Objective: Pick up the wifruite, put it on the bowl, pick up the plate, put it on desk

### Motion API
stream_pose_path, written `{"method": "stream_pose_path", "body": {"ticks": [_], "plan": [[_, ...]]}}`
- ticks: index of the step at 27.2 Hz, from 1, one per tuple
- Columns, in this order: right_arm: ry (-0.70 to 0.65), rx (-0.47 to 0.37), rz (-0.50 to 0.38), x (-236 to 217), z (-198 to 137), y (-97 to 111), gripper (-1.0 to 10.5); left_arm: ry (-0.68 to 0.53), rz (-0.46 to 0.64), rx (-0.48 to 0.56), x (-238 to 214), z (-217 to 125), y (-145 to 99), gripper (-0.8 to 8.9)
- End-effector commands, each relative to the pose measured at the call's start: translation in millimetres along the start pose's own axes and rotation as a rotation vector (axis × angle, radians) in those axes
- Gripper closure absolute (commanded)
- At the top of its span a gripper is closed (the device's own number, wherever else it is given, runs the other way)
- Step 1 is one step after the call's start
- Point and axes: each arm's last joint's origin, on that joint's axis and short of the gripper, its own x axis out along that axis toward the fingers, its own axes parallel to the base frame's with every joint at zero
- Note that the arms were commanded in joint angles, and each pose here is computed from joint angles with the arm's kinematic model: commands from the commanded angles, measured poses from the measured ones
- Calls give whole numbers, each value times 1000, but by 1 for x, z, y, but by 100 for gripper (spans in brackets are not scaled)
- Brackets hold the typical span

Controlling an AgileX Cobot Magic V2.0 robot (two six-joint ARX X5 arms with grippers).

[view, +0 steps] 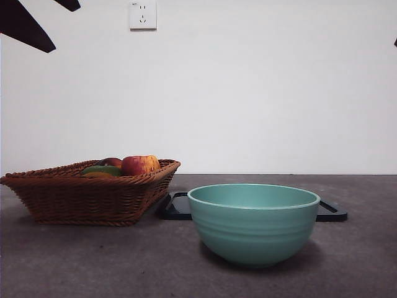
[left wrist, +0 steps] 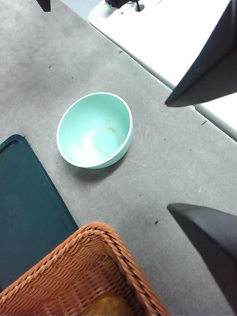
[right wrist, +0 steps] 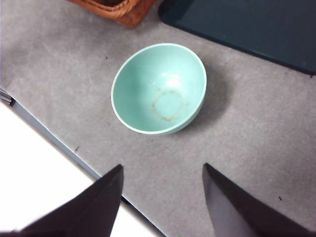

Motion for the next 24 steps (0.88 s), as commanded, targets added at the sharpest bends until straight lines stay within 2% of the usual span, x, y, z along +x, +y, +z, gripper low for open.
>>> {"method": "stream_pose_path", "body": {"ticks": [1, 2, 3, 4, 5, 24], "plan": [[-4, -19, 9, -1, 2, 2, 721, -8, -8, 16, 0, 3, -1, 521], [-3, -20, 8, -1, 2, 2, 786, -8, -8, 16, 0, 3, -1, 570], [-3, -20, 6, -1, 2, 2, 901, -7, -8, 16, 0, 3, -1, 672], [-5, -21, 1, -1, 2, 1, 950, -7, -8, 16, 0, 3, -1, 767], [-7, -21, -2, -1, 2, 1, 937, -8, -8, 16, 0, 3, -1, 810], [-7, -20, 1, -1, 2, 2, 938, -11, -8, 18, 0, 3, -1, 794]]}}
